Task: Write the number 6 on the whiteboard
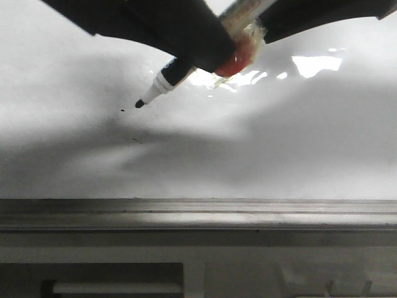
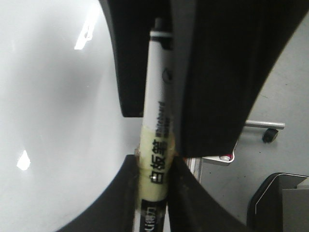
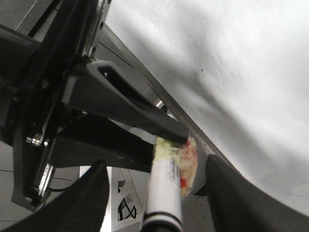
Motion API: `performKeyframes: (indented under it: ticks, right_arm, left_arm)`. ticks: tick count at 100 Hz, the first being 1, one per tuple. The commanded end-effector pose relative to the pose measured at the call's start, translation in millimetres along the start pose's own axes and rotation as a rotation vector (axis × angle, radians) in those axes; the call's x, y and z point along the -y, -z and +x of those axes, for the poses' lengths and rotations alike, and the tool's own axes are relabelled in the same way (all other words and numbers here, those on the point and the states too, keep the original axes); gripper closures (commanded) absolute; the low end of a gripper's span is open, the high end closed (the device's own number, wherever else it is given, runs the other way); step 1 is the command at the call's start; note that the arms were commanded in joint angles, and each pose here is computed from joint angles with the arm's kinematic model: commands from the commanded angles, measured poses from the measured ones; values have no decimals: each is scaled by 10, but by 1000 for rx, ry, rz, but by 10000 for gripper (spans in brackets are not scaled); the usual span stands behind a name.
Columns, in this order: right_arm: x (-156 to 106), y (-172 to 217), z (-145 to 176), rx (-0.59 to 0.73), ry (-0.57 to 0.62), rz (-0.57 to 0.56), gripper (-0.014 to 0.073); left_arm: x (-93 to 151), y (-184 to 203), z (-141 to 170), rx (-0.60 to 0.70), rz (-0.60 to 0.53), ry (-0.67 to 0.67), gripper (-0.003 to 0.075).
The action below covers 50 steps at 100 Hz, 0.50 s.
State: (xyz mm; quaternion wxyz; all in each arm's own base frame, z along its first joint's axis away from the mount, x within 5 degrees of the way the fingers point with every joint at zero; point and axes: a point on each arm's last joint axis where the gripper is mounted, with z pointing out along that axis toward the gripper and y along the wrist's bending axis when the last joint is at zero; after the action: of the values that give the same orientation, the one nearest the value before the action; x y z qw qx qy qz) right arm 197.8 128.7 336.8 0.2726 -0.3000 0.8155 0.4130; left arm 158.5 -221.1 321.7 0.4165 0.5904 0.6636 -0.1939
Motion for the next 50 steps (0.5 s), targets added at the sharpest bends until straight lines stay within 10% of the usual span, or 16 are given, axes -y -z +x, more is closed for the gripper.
performKeyframes:
  ticks: [1, 50]
  right_arm:
    - [-113, 74, -126, 85, 20, -45, 205]
    - [-57, 5, -116, 53, 13, -72, 418]
  left_arm:
    - [-39, 113, -181, 93, -53, 5, 741]
    - [-52, 109, -190, 104, -67, 5, 741]
